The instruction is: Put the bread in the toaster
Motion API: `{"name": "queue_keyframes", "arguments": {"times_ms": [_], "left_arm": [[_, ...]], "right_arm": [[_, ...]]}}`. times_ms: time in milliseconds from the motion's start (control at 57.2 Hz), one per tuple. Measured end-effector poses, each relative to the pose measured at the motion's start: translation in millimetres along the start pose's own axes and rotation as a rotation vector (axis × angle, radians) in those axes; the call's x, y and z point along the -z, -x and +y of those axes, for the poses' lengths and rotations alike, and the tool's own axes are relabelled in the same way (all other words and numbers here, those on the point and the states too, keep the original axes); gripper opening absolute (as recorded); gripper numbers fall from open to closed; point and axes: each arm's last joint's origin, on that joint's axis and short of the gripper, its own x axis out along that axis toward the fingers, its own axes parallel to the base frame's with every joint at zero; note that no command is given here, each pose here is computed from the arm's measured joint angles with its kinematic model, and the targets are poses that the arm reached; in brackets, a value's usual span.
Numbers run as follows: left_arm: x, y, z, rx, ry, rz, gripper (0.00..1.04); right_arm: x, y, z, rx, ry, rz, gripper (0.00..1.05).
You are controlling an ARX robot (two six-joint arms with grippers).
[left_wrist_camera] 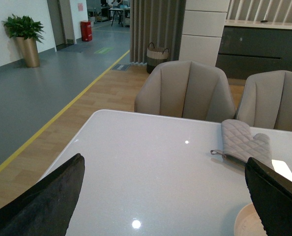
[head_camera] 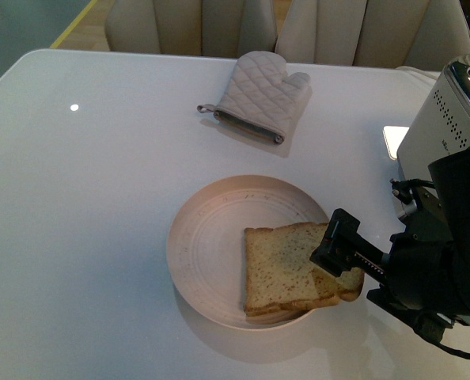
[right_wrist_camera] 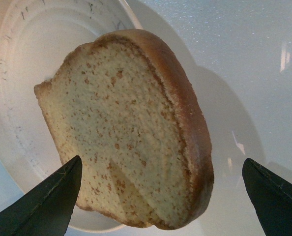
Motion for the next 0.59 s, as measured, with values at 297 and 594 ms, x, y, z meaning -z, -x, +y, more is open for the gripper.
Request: {"name": "queue_keyframes", "arguments": {"times_ms": [297,594], "left_arm": [[0.0,0.0,0.0,0.000,0.000,0.000,0.97],[0.0,0.0,0.0,0.000,0.000,0.000,0.97]], "right_arm": [[-0.2,-3.9,0.7,-0.020,-0.012,0.019,0.69],[-0.1,-1.6,3.6,-0.041,0.002,-0.012,0.20]]}}
